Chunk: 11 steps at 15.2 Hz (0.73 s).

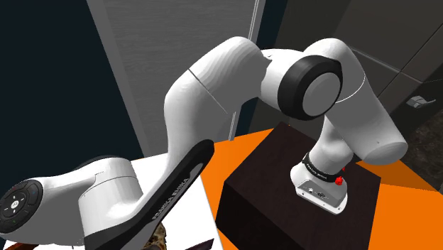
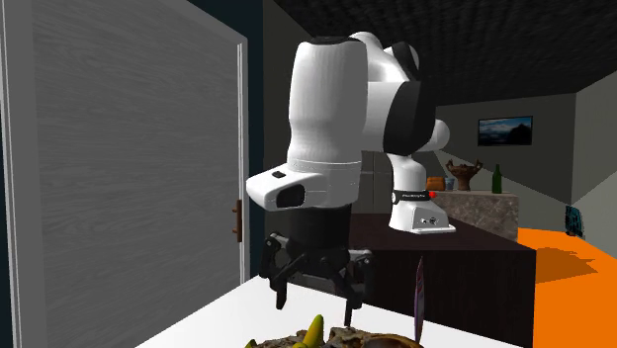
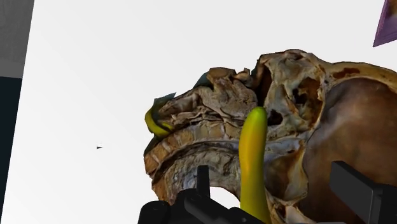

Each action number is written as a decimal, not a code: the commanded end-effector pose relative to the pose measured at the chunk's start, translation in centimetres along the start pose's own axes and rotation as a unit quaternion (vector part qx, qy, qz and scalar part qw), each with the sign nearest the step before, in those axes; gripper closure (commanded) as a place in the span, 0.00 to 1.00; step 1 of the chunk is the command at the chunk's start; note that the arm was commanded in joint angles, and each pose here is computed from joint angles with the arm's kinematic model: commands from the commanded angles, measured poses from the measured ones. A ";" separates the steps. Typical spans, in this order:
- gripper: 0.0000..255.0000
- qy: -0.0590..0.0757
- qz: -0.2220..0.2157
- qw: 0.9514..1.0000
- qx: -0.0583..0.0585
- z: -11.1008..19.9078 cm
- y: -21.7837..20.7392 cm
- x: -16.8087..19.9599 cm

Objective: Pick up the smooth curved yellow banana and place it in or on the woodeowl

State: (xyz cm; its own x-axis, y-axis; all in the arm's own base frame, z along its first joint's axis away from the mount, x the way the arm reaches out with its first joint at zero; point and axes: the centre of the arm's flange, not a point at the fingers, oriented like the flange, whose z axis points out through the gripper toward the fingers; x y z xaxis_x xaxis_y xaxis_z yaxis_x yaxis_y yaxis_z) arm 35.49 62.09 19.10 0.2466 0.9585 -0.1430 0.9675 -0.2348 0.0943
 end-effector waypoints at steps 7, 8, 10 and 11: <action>0.00 0.000 0.000 1.000 0.000 -4.4 0.0 0.0; 0.00 0.000 0.000 1.000 0.000 -4.4 0.0 0.0; 0.00 0.000 0.000 1.000 0.000 -4.4 0.0 0.0; 0.00 0.000 0.000 1.000 0.000 -4.4 0.0 0.0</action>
State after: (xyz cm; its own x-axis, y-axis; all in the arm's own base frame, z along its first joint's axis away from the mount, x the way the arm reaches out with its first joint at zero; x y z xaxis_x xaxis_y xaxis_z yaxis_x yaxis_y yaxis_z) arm 35.27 62.82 23.48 0.2465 0.9586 -0.1426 0.9675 -0.2347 0.0944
